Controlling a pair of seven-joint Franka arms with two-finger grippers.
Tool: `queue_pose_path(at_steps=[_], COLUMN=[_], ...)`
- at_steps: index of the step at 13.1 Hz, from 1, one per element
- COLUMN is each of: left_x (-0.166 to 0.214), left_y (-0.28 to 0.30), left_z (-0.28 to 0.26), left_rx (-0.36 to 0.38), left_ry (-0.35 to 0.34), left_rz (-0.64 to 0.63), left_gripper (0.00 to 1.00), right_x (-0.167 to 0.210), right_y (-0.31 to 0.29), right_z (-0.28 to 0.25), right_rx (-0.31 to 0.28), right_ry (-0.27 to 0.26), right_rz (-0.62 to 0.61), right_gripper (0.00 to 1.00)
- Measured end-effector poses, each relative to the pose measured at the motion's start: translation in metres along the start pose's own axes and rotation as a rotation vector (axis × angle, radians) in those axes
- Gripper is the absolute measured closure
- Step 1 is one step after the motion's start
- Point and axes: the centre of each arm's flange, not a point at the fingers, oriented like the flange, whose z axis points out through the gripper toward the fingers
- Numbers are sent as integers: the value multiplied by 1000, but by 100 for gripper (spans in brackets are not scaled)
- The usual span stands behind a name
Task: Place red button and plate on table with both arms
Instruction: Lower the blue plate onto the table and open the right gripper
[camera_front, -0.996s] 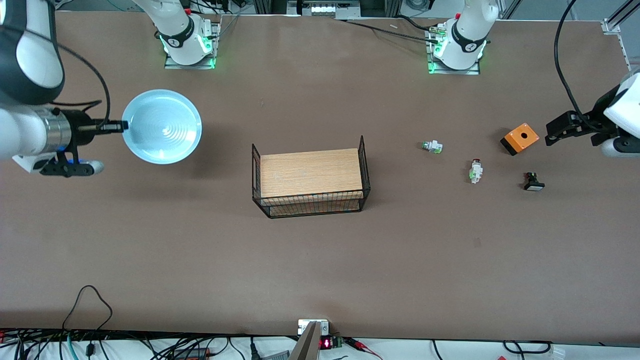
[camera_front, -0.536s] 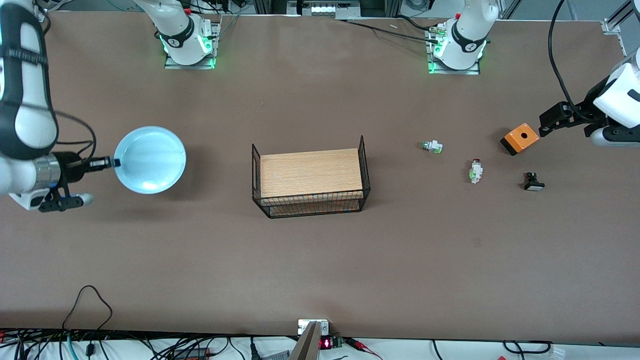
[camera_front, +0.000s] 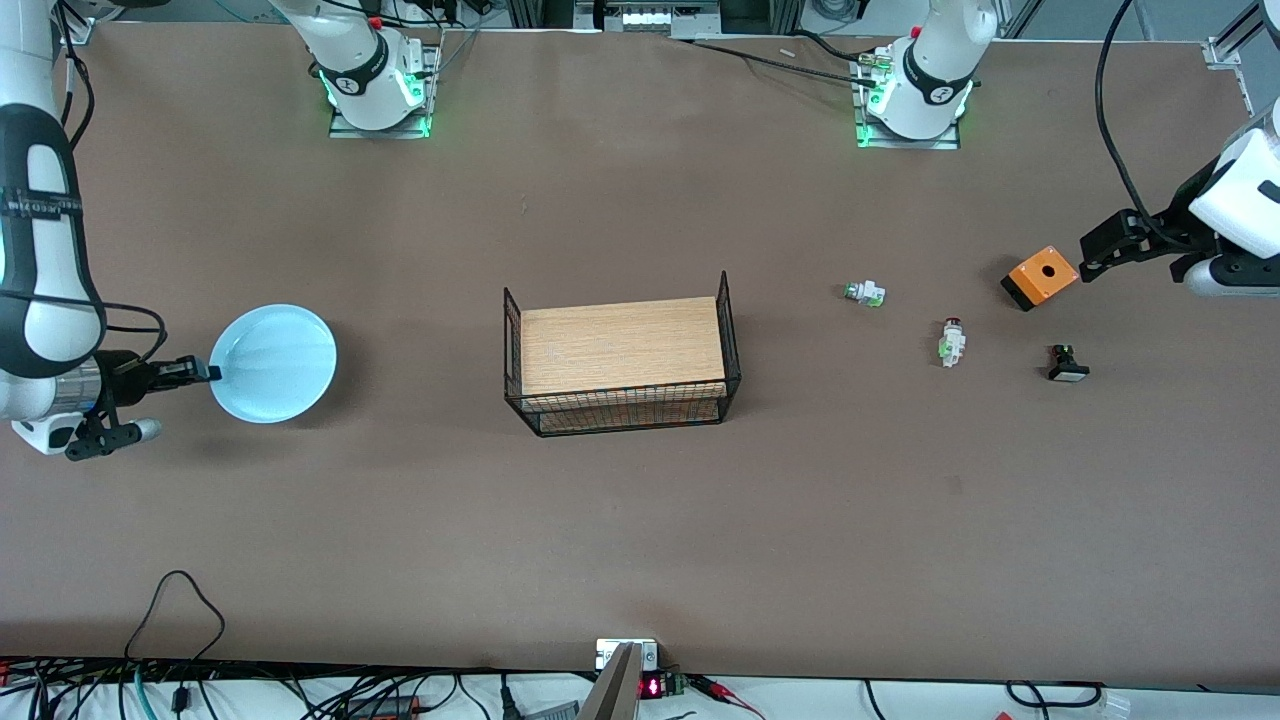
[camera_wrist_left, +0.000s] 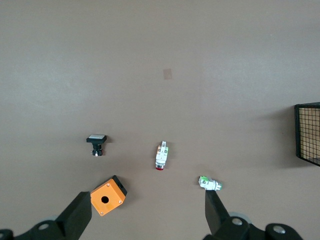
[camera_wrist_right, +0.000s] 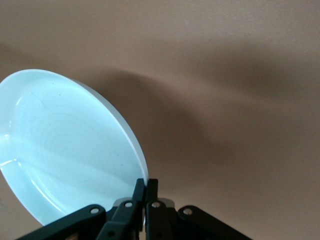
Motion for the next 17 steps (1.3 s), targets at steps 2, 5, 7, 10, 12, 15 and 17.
queue_pose_path(at_steps=[2,5,7,10,12,15,17], left_x=[-2,-6,-7,-14,-28,-36,-38], left_y=[0,0,0,2,2,2,2], left_z=[3,2,2,7,11,6,6], left_rx=[1,1,2,3,6,8,9], left_ry=[2,7,8,56,59,65,47], left_rz=[0,-1,-1,0,1,1,0], left_gripper=[0,0,0,0,0,0,0], right_x=[-1,2,2,3,4,7,2], right_y=[31,55,58,58,57,54,62], right_z=[33,70,81,80,80,78,75], right_rx=[19,45,52,53,58,159,207], right_ry=[-2,4,-1,1,4,77,115], right_rz=[-1,0,4,3,3,46,79], right_gripper=[96,96,96,96,87,65,51])
